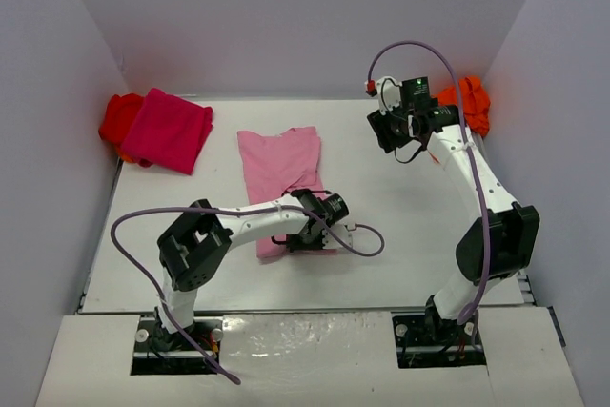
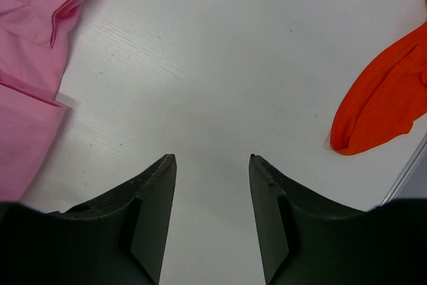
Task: Fold and stack the t-shirts
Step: Grab one side of the 2/3 rectangular tshirt with left arm, then fold the long partially folded tshirt into a neat square
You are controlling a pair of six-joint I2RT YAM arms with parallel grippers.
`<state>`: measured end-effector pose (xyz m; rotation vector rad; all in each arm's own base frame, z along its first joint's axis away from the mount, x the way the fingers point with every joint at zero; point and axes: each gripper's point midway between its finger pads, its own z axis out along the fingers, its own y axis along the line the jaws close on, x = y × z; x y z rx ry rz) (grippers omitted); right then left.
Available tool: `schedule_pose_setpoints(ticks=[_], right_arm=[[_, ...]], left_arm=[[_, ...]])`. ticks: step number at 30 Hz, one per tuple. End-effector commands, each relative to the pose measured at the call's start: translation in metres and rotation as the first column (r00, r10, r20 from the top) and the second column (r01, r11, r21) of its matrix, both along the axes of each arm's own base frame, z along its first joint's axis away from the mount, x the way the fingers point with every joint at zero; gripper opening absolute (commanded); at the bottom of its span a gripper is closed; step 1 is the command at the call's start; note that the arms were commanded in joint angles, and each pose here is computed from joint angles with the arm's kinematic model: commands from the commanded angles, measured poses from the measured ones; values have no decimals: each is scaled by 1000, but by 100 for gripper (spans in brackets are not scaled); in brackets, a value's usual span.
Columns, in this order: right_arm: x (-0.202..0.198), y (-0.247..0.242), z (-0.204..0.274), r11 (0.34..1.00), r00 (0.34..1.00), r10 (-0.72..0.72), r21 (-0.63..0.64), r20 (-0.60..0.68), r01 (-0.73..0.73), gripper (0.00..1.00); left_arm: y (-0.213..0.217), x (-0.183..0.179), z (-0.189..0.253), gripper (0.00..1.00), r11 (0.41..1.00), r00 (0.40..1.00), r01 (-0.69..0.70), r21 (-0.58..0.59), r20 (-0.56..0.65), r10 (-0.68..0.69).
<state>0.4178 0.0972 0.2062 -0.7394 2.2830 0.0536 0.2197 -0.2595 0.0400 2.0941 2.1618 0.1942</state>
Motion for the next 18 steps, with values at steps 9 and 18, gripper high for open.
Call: schedule_pose_setpoints(ticks=[9, 18], right_arm=[[-9, -3, 43, 1000, 992, 3, 25, 128, -6, 45], [-14, -6, 63, 1000, 985, 5, 16, 170, -8, 46]], left_arm=[[-14, -74, 117, 0, 978, 948, -2, -207, -311, -64], [-14, -52, 133, 0, 976, 937, -13, -219, -344, -65]])
